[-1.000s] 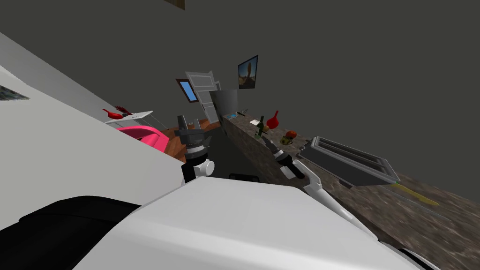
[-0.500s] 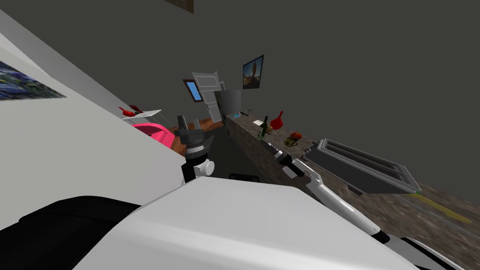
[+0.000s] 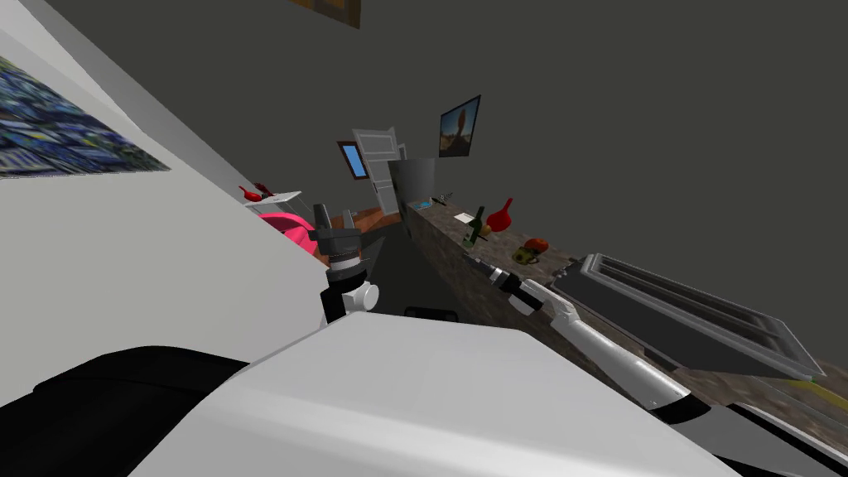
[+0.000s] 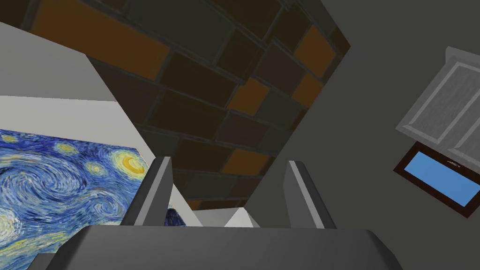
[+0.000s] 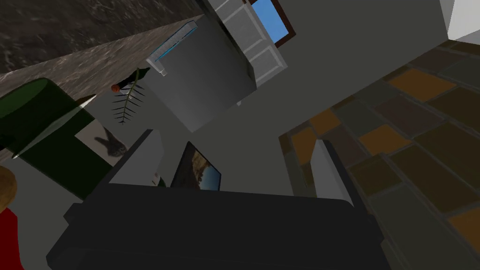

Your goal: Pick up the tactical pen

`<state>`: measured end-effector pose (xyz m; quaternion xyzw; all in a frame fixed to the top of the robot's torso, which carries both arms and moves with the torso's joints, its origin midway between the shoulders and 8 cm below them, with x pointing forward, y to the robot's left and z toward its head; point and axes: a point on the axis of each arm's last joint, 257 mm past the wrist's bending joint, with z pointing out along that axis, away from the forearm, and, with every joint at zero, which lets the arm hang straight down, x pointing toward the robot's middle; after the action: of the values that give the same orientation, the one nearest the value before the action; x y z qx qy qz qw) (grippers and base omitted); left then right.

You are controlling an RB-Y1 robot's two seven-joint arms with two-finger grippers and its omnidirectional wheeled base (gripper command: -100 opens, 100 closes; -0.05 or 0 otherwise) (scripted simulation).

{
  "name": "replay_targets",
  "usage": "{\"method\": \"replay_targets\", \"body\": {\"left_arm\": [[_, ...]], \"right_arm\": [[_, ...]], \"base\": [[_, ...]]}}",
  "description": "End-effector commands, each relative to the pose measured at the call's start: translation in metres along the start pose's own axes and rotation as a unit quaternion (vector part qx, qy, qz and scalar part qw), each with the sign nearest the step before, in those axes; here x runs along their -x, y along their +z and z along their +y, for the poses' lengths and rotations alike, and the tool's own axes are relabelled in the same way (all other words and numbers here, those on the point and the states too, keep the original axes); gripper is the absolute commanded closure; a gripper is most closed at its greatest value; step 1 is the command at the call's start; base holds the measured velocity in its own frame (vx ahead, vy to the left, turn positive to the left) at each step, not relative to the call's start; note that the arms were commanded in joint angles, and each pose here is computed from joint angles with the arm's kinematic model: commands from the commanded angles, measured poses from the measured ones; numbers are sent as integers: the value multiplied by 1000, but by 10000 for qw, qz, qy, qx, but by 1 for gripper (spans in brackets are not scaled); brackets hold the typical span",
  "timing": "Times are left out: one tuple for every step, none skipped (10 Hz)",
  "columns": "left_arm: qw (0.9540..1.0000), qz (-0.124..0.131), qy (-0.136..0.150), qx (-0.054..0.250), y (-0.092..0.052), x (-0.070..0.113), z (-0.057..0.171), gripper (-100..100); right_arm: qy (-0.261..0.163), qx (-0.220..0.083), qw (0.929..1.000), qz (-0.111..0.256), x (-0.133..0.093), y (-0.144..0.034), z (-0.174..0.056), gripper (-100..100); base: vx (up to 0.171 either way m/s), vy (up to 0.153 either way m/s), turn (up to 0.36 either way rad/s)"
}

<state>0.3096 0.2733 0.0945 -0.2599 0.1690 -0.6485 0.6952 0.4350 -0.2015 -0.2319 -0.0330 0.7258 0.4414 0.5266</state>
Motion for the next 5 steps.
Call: {"method": "replay_targets", "body": {"left_arm": [[10000, 0, 0, 0, 0, 0, 0, 0], [10000, 0, 1, 0, 0, 0, 0, 0], [10000, 0, 0, 0, 0, 0, 0, 0], [10000, 0, 1, 0, 0, 0, 0, 0], [10000, 0, 0, 0, 0, 0, 0, 0]], "right_arm": [[-126, -184, 9996, 167, -6, -7, -19, -100], [-390, -280, 9979, 438, -10, -14, -33, -100], [-382, -402, 9974, 460, -12, -19, -44, -100], [-637, -561, 9937, 727, -15, -29, -63, -100], [-639, -626, 9932, 741, -15, -33, -69, -100]], "base": [[21, 22, 93], [31, 31, 139], [29, 20, 75], [41, 22, 161], [37, 18, 77]]}}
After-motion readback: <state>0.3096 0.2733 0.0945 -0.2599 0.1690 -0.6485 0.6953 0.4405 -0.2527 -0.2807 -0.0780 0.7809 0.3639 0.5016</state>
